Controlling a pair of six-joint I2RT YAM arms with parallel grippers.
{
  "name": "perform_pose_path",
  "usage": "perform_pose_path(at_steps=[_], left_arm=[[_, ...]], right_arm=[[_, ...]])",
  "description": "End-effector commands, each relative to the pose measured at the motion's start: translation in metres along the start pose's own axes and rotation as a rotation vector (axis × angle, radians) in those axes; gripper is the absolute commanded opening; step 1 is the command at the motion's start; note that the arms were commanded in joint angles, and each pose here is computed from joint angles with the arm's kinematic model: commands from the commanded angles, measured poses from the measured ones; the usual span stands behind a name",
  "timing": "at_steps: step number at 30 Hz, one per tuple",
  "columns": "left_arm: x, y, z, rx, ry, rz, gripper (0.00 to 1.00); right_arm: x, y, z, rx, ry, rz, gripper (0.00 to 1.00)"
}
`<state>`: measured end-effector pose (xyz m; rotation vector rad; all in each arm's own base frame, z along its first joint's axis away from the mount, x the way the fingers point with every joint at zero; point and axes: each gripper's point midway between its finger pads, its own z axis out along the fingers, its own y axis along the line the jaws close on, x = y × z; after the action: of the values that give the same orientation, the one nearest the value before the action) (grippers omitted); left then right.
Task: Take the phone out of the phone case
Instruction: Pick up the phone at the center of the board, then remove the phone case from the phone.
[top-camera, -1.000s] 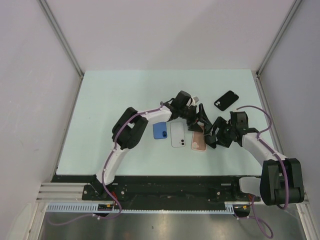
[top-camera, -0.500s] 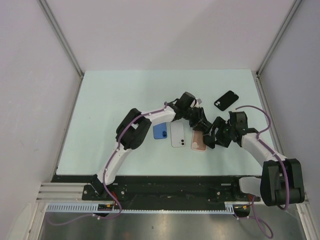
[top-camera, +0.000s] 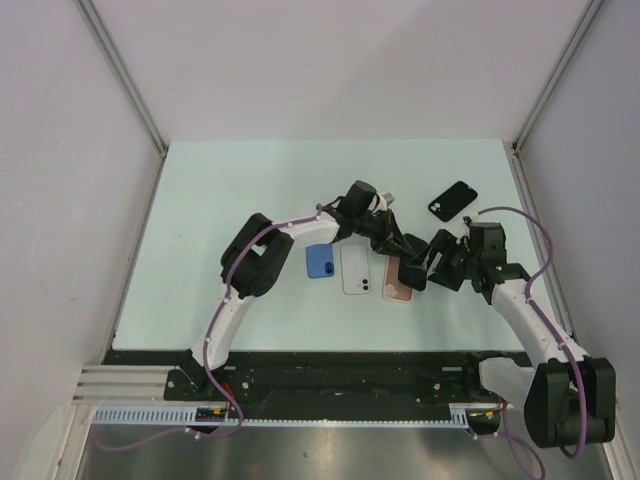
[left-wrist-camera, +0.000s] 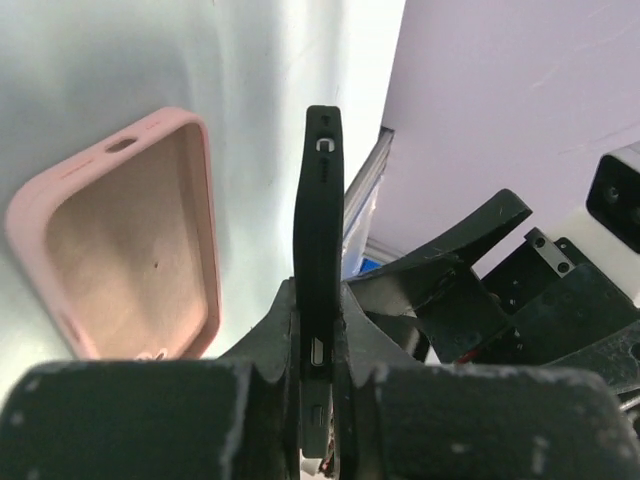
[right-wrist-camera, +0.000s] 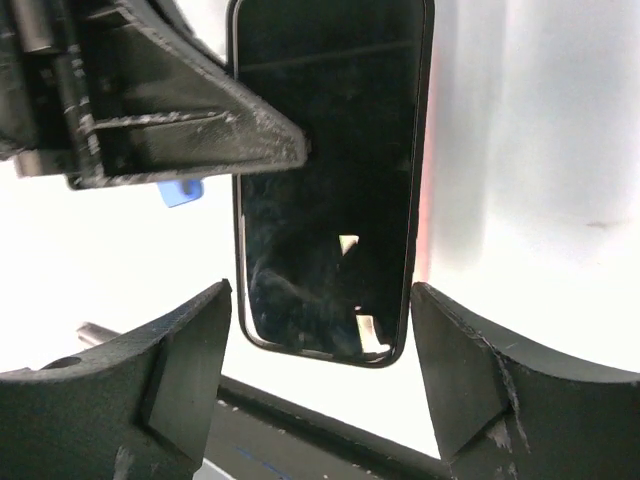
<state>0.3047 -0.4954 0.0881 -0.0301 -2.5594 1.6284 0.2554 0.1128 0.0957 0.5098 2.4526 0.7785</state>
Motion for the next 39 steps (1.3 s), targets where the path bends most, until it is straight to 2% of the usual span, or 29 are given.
perform_pose_path(at_steps=[1, 5, 6, 8, 16, 18, 19, 20, 22, 27, 28, 29, 30, 32, 33, 36, 39], left_arm=[[-0.009, -0.089, -0.070, 0.235, -0.069, 0.141, 0.00], [-0.002, -0.112, -0.108, 0.408, -0.087, 0.176, 0.00], [0.001, -0.116, -0.114, 0.439, -0.070, 0.124, 0.00], [0.003, -0.122, -0.128, 0.510, -0.082, 0.147, 0.00], [0.010, -0.133, -0.143, 0.565, -0.080, 0.151, 0.00], [0.012, -0.133, -0.144, 0.567, -0.077, 0.148, 0.00], [0.011, -0.131, -0.142, 0.569, -0.073, 0.142, 0.00], [0.013, -0.134, -0.146, 0.593, -0.068, 0.141, 0.00], [0.014, -0.136, -0.151, 0.635, -0.072, 0.159, 0.00], [0.012, -0.132, -0.159, 0.681, -0.094, 0.128, 0.02], [0.010, -0.129, -0.159, 0.669, -0.104, 0.116, 0.08], [0.011, -0.128, -0.159, 0.661, -0.112, 0.132, 0.25], [0.010, -0.128, -0.160, 0.657, -0.119, 0.134, 0.33], [0.010, -0.128, -0.158, 0.644, -0.124, 0.138, 0.48], [0.010, -0.129, -0.159, 0.644, -0.122, 0.140, 0.52], [0.009, -0.130, -0.158, 0.648, -0.120, 0.138, 0.54], [0.008, -0.129, -0.156, 0.648, -0.122, 0.131, 0.50]], right_arm=[[-0.022, 0.050, -0.026, -0.211, -0.056, -0.019, 0.75], [-0.035, 0.075, -0.034, -0.329, -0.098, -0.004, 0.69], [-0.035, 0.080, -0.036, -0.352, -0.099, -0.001, 0.68], [-0.041, 0.089, -0.038, -0.392, -0.117, 0.007, 0.67], [-0.039, 0.128, -0.039, -0.566, -0.091, -0.003, 0.62], [-0.036, 0.134, -0.038, -0.592, -0.074, 0.013, 0.54], [-0.038, 0.138, -0.039, -0.614, -0.085, 0.007, 0.47], [-0.036, 0.137, -0.036, -0.618, -0.076, 0.019, 0.26], [-0.038, 0.139, -0.036, -0.632, -0.082, 0.049, 0.00], [-0.037, 0.143, -0.035, -0.682, -0.089, 0.080, 0.00], [-0.036, 0.145, -0.035, -0.690, -0.085, 0.073, 0.00], [-0.036, 0.146, -0.034, -0.690, -0.089, 0.073, 0.00], [-0.036, 0.149, -0.035, -0.701, -0.093, 0.064, 0.00], [-0.032, 0.153, -0.034, -0.713, -0.083, 0.055, 0.00], [-0.031, 0.155, -0.032, -0.718, -0.076, 0.052, 0.00], [-0.026, 0.159, -0.028, -0.730, -0.059, 0.047, 0.00], [-0.023, 0.163, -0.026, -0.743, -0.048, 0.047, 0.00]])
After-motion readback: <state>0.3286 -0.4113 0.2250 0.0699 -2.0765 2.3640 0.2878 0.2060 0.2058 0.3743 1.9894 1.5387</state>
